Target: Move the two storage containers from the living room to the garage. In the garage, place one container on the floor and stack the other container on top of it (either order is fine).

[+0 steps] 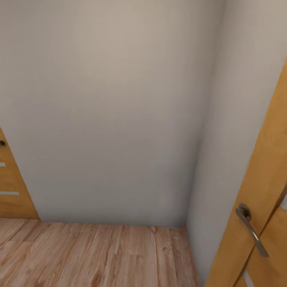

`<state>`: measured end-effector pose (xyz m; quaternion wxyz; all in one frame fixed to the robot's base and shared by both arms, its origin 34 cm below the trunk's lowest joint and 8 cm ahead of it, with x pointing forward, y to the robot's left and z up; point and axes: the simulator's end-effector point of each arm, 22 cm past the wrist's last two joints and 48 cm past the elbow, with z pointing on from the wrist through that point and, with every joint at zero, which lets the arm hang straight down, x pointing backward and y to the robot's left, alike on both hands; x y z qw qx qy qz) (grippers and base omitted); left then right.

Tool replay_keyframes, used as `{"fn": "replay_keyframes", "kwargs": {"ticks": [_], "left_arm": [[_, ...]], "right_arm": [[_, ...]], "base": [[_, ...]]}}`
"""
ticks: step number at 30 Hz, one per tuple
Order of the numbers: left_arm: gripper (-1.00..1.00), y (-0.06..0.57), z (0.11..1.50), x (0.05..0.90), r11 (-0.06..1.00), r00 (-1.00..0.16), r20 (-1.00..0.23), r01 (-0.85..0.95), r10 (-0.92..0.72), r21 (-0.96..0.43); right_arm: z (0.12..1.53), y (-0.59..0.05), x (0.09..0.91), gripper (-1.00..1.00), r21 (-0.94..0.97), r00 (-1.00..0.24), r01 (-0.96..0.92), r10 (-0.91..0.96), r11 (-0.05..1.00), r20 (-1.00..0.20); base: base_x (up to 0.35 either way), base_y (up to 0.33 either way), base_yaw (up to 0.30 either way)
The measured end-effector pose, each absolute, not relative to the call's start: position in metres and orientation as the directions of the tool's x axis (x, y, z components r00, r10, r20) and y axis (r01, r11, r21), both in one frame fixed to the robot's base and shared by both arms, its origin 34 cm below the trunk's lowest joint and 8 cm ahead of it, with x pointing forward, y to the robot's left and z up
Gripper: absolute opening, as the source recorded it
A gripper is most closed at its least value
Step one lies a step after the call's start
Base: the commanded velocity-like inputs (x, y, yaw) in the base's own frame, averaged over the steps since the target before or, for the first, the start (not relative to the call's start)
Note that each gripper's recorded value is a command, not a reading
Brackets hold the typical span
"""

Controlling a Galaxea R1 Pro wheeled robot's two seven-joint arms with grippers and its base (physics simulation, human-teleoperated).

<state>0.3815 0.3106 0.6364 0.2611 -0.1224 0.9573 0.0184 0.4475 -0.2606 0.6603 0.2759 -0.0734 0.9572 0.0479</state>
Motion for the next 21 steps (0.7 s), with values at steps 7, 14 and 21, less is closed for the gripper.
{"fn": "replay_keyframes", "kwargs": {"ticks": [7, 14, 21], "left_arm": [[1.0, 0.3106, 0.6364, 0.3815, 0.969, -0.834, -0.504, -0.244, -0.225, -0.029], [1.0, 0.3096, 0.6363, 0.3819, 0.97, -0.834, -0.505, -0.243, -0.224, -0.03], [1.0, 0.3086, 0.6364, 0.3823, 0.97, -0.833, -0.506, -0.243, -0.225, -0.032]], "right_arm": [[0.6603, -0.2601, 0.4475, 1.0, 0.052, -0.837, -0.167, -0.114, 0.985, -0.535], [0.66, -0.26, 0.4477, 1.0, 0.052, -0.838, -0.167, -0.114, 0.985, -0.534], [0.6599, -0.2576, 0.4478, 1.0, 0.054, -0.837, -0.168, -0.113, 0.984, -0.535]], "base": [[0.324, 0.0, 0.024], [0.073, 0.0, 0.265], [0.002, 0.0, 0.299]]}}
